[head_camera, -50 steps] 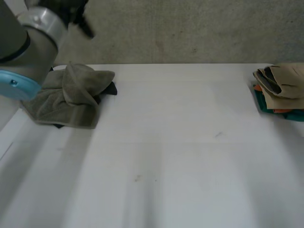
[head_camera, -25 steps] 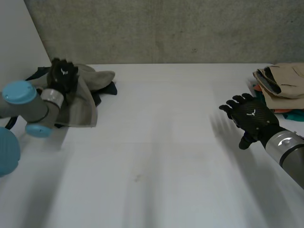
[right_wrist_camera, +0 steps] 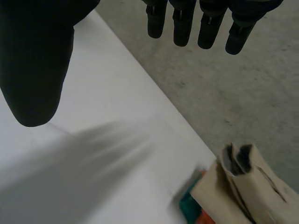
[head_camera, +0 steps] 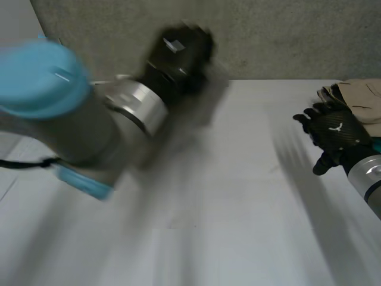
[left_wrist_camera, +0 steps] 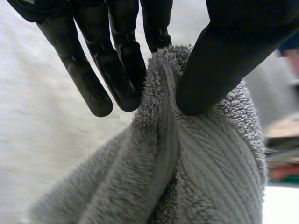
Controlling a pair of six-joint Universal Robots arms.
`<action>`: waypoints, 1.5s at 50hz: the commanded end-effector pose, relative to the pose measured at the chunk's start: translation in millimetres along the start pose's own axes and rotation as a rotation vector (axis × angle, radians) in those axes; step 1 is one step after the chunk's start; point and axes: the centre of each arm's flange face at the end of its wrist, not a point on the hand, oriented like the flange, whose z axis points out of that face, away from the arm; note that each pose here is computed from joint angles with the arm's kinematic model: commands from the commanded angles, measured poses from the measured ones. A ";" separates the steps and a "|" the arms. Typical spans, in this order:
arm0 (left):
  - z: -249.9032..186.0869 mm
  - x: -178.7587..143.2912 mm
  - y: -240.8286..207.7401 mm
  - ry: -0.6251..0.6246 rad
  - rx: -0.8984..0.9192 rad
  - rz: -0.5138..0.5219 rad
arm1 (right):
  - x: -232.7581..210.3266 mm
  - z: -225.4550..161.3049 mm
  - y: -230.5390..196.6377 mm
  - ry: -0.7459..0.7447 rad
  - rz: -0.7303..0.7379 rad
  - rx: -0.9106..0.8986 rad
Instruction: Fold the laundry.
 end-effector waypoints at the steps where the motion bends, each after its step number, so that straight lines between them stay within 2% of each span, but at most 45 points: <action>1: 5.7 79.3 94.9 0.140 -0.176 -0.030 | 24.3 -0.2 7.0 0.125 0.039 -0.053; 2: 7.5 85.3 113.0 0.130 -0.206 -0.031 | 25.5 -0.5 8.4 0.130 0.040 -0.059; 6: 8.0 100.3 127.6 0.147 -0.223 -0.035 | 29.0 -0.4 11.6 0.140 0.045 -0.071; 12: 12.1 91.7 96.8 0.107 -0.169 -0.025 | 27.2 -1.3 12.8 0.137 0.048 -0.077; 19: 8.9 4.1 44.1 -0.093 -0.125 0.072 | 15.5 -11.7 8.9 0.091 0.057 -0.101; 21: -0.5 -22.2 33.6 -0.143 -0.138 0.139 | 7.9 -18.4 3.2 0.054 0.062 -0.108; 23: -8.6 -42.2 34.5 -0.183 -0.169 0.193 | -8.7 -30.2 -7.2 -0.020 0.066 -0.123; 24: -17.8 -62.6 41.9 -0.221 -0.222 0.254 | -14.5 -34.4 -10.3 -0.047 0.065 -0.132; 27: -32.2 -90.1 57.0 -0.266 -0.312 0.348 | -34.2 -53.8 -20.6 -0.148 0.070 -0.182; 28: -41.5 -103.7 68.4 -0.275 -0.372 0.409 | -38.5 -59.7 -23.0 -0.172 0.071 -0.195; 34: -66.6 -151.7 101.0 -0.238 -0.511 0.572 | -71.0 -89.2 -24.1 -0.331 0.077 -0.270; 36: -76.8 -175.5 114.3 -0.210 -0.546 0.595 | -79.5 -91.4 -24.0 -0.352 0.067 -0.253; 40: -85.0 -196.6 145.6 -0.108 -0.565 0.573 | -107.0 -91.3 -19.8 -0.405 0.039 -0.192; 44: -82.6 -205.2 164.3 -0.041 -0.546 0.544 | -124.6 -88.1 -9.6 -0.413 0.025 -0.150; 53: -75.5 -223.2 203.8 -0.025 -0.566 0.518 | -135.2 -74.2 11.9 -0.324 0.007 -0.158; 67: -73.9 -225.4 220.8 0.000 -0.603 0.508 | -137.3 -65.0 22.5 -0.304 -0.004 -0.163; 75: -71.4 -228.6 220.2 0.006 -0.605 0.560 | -136.3 -63.1 22.6 -0.295 -0.004 -0.156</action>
